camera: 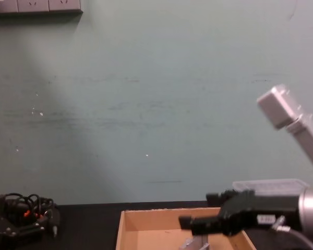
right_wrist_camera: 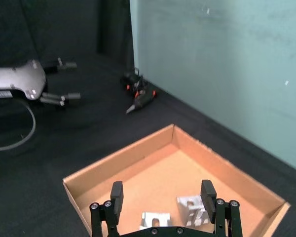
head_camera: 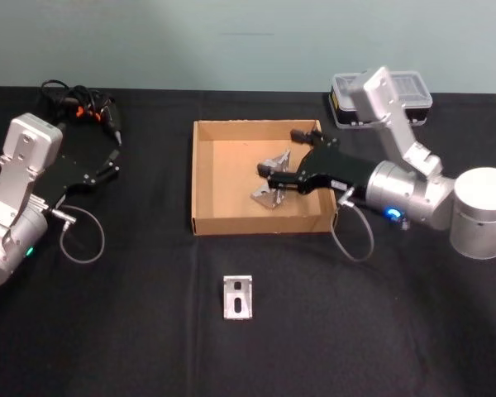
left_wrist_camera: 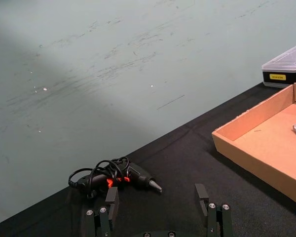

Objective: Use one hand to pick up the angle iron from the table and place it into the box.

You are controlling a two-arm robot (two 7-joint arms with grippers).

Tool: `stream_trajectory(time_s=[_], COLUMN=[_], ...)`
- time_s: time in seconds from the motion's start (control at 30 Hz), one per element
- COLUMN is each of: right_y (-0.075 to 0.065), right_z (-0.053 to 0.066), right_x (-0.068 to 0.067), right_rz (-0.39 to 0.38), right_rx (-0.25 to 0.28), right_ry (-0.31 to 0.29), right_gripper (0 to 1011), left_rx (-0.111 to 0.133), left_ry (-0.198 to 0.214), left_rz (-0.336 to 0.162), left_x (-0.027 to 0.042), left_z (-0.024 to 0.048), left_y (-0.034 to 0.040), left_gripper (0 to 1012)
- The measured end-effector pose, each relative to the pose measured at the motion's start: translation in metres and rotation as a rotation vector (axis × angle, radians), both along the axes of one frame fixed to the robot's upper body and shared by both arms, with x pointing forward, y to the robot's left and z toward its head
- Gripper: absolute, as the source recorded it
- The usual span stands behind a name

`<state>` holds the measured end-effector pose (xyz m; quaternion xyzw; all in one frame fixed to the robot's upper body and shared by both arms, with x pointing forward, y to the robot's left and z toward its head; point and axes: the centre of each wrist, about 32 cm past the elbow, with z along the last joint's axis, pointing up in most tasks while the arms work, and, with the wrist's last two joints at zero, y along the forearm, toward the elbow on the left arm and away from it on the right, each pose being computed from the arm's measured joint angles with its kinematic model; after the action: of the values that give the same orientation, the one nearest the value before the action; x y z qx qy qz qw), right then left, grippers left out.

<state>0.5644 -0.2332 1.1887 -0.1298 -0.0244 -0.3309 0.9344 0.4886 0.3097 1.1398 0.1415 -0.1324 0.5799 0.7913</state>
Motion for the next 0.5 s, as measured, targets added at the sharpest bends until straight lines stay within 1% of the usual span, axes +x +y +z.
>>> stream_trajectory(time_s=[0.1, 0.13, 0.23, 0.27, 0.33, 0.37, 0.43, 0.5], right_y=[-0.004, -0.007, -0.012, -0.016, -0.019, -0.022, -0.024, -0.027], right_z=[0.008, 0.014, 0.023, 0.028, 0.033, 0.039, 0.044, 0.050], right_x=[-0.005, -0.008, -0.014, -0.018, -0.022, -0.026, -0.029, -0.034], right_rz=[0.005, 0.014, 0.034, 0.051, 0.073, 0.099, 0.129, 0.176], right_rx=[0.014, 0.022, 0.027, 0.027, 0.025, 0.021, 0.015, 0.005], right_ry=[-0.022, -0.036, -0.056, -0.065, -0.073, -0.080, -0.084, -0.085], right_gripper=[1003, 1003, 1003, 1003, 1003, 1002, 1003, 1003], left_rx=[0.000, 0.000, 0.000, 0.000, 0.000, 0.000, 0.000, 0.000], left_ry=[0.000, 0.000, 0.000, 0.000, 0.000, 0.000, 0.000, 0.000], left_rz=[0.000, 0.000, 0.000, 0.000, 0.000, 0.000, 0.000, 0.000], left_x=[0.0000, 0.0000, 0.0000, 0.0000, 0.0000, 0.0000, 0.0000, 0.0000], left_z=[0.0000, 0.0000, 0.0000, 0.0000, 0.0000, 0.0000, 0.0000, 0.0000], left_y=[0.0000, 0.0000, 0.0000, 0.0000, 0.0000, 0.0000, 0.0000, 0.0000], left_gripper=[1000, 1000, 1000, 1000, 1000, 1000, 1000, 1000])
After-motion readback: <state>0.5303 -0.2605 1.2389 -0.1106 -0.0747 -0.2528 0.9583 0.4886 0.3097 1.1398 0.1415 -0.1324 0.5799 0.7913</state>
